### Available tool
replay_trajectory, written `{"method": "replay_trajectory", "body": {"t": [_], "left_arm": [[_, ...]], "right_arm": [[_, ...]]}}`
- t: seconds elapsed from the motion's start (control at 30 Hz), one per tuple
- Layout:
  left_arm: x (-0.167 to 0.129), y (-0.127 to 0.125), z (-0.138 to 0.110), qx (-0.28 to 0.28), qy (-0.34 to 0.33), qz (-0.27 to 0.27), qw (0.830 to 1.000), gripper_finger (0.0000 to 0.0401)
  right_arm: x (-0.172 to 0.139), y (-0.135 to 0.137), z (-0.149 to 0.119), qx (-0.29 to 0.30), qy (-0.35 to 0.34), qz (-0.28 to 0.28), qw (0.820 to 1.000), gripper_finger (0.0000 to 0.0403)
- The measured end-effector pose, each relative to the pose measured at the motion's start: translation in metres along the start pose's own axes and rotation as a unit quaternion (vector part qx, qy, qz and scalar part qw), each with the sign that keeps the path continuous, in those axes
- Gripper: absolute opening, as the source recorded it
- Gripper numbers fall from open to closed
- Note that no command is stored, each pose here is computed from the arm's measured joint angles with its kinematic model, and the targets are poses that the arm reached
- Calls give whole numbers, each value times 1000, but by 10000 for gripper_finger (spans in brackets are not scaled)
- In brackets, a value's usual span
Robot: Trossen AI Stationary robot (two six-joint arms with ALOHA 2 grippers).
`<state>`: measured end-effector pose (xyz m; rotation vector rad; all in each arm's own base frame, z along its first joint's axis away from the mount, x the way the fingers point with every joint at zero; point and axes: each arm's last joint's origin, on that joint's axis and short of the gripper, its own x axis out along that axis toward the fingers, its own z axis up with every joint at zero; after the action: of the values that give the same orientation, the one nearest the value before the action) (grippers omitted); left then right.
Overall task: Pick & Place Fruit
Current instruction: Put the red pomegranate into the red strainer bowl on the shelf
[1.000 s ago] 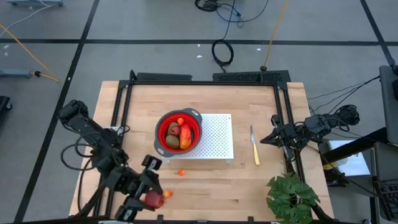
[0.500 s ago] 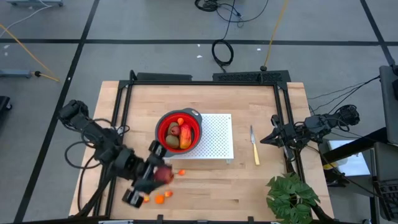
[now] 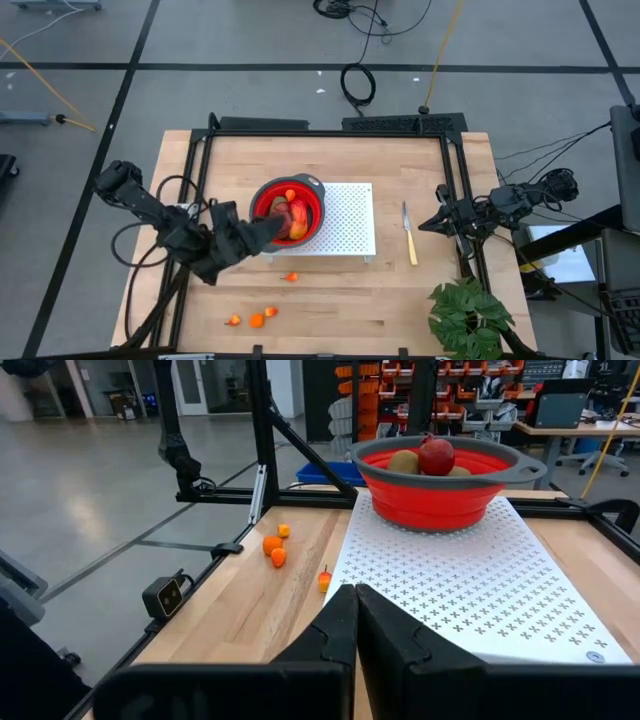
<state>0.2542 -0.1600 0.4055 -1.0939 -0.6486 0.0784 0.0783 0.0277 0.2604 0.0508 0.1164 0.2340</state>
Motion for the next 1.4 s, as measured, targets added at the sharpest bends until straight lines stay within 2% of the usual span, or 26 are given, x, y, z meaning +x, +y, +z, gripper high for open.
{"method": "replay_trajectory", "body": {"t": [0.13,0.23,0.43,0.6,0.7,0.93,1.13,1.4], "left_arm": [[2,2,2,-26,-12,13,1000,175],[4,4,2,-15,-12,16,1000,176],[3,13,-9,94,22,59,994,176],[4,25,-13,177,42,114,977,176],[9,31,-9,209,63,144,965,177],[29,44,6,265,148,215,928,177],[49,56,37,272,250,295,881,177],[57,82,68,285,327,377,818,177]], "right_arm": [[0,0,0,0,0,0,1000,0],[0,0,0,0,0,0,1000,0],[0,0,0,0,1,0,1000,0],[0,0,0,0,1,0,1000,0],[0,0,0,0,1,0,1000,0],[0,0,0,0,1,0,1000,0],[0,0,0,0,1,0,1000,0],[0,0,0,0,1,0,1000,0]]}}
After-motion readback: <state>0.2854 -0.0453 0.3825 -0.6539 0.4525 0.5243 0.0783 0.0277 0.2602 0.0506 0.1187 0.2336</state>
